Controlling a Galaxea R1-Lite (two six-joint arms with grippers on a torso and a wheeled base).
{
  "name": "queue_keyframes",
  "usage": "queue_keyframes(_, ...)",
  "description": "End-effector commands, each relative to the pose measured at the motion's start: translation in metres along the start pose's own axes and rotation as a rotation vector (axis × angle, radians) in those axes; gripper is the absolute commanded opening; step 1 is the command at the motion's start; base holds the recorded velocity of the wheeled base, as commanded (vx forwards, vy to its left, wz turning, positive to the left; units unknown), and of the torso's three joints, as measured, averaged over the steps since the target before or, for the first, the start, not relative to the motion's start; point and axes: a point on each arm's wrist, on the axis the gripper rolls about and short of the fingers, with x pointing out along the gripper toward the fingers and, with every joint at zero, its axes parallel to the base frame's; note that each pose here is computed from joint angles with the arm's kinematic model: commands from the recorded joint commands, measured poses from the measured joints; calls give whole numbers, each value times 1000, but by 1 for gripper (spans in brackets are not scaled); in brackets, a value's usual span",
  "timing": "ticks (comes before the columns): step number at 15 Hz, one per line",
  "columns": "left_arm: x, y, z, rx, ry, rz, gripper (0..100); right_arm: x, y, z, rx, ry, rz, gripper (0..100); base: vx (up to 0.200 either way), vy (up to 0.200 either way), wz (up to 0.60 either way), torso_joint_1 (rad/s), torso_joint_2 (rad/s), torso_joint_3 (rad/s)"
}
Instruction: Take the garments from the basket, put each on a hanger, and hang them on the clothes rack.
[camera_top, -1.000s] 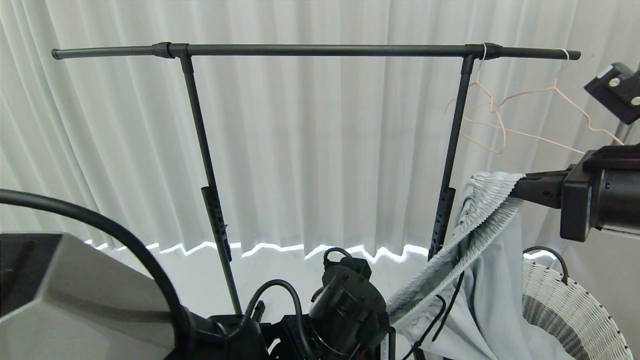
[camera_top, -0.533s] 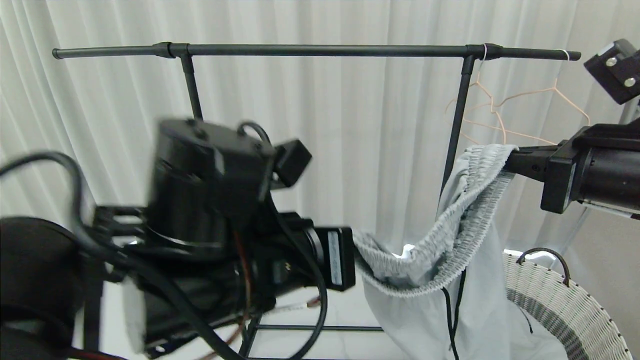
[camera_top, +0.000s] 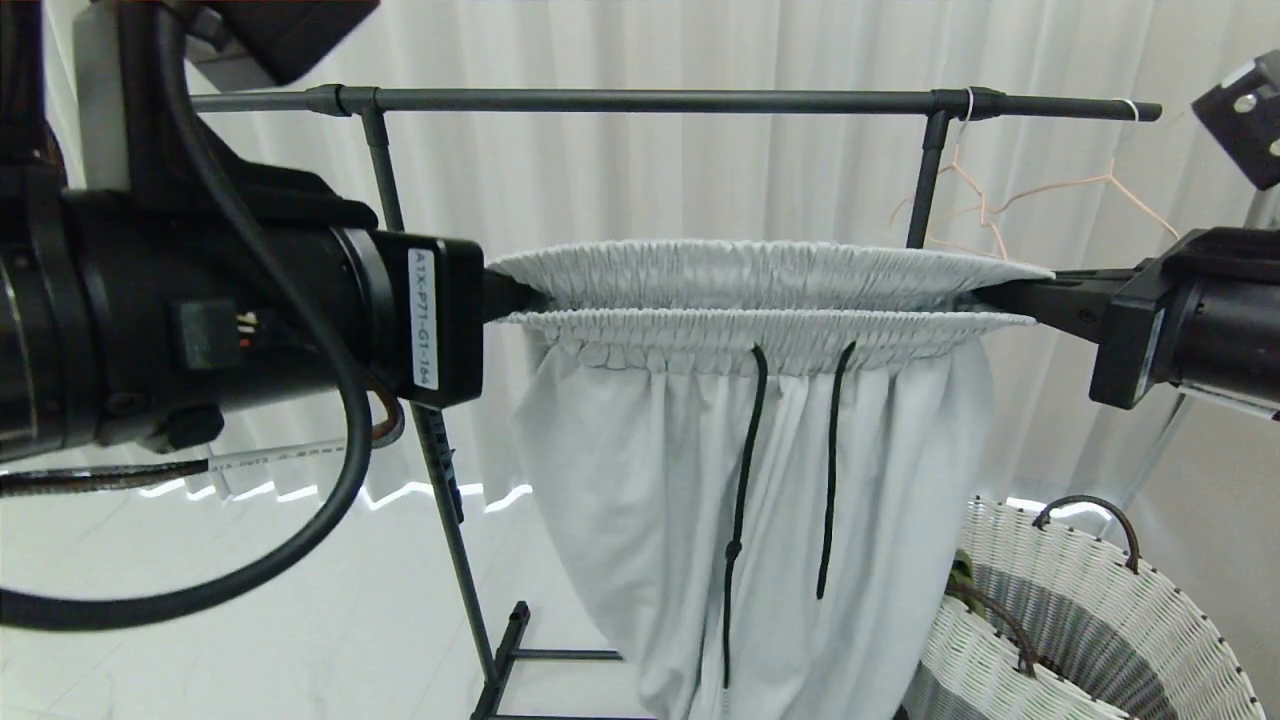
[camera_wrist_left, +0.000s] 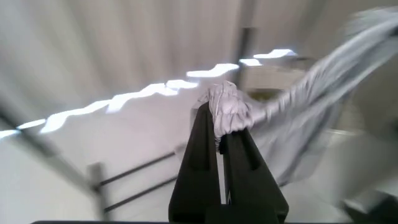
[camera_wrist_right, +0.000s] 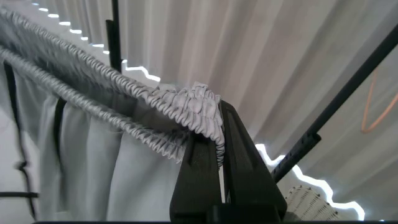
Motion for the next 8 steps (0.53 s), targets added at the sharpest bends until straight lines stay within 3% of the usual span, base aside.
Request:
queue_keyframes(1,-7,-11,-5,53,-6,29,0,-4,-1,10,-3,-37,-24,0,0,0,0,0,0,0)
queue_keyframes(4,-23,-16,20,25,-100,-9,0,-12,-3,38,-8,-122,-34,0,0,0,0,0,0,0)
queue_keyframes(6,-32,-13,34,22,-154,-13,0,-22,-4,53,-33,-131,-37,0,0,0,0,0,0,0)
queue_keyframes(8,-38,-11,41,59,-184,-15,0,-41,-4,67,-54,-103,-35,0,0,0,0,0,0,0)
